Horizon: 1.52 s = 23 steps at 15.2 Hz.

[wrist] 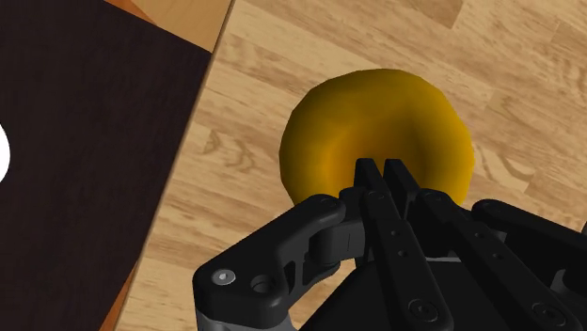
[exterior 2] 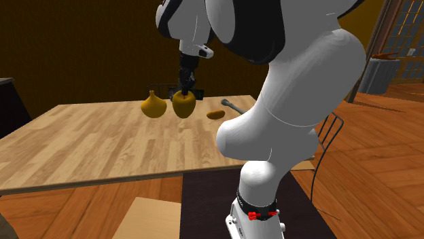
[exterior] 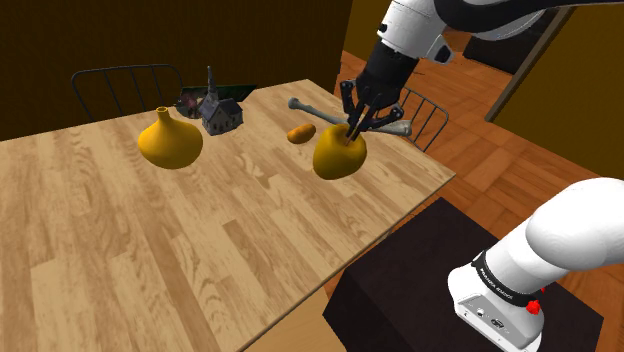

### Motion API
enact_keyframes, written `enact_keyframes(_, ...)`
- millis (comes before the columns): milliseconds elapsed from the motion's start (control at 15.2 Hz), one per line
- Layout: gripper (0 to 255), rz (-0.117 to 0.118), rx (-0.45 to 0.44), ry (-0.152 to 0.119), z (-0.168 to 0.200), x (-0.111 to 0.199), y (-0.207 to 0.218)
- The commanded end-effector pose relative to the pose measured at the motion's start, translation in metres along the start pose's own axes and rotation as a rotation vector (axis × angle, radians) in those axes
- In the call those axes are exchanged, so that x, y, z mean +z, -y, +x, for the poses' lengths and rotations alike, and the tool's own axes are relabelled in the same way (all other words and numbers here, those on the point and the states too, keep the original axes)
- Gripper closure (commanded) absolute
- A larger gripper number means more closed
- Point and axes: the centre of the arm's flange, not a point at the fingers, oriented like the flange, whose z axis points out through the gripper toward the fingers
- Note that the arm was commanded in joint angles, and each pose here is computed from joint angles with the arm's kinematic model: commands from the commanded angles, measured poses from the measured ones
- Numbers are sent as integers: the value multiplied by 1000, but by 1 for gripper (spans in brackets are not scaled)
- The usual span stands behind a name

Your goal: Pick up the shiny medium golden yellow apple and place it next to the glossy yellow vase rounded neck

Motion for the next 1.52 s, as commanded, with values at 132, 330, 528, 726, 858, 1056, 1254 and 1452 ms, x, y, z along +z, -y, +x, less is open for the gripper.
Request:
enact_keyframes(132,255,0,0,0,-2,-21,4)
enact_keyframes(330,255,0,0,0,-4,-36,6)
enact_keyframes(528,255,0,0,0,-7,-52,9)
enact_keyframes(726,255,0,0,0,-5,-58,23)
enact_keyframes(858,255,0,0,0,1,-55,49)
enact_keyframes(1056,255,0,0,0,9,-50,87)
enact_keyframes(1254,255,0,0,0,18,-44,125)
enact_keyframes(1452,255,0,0,0,27,-39,164)
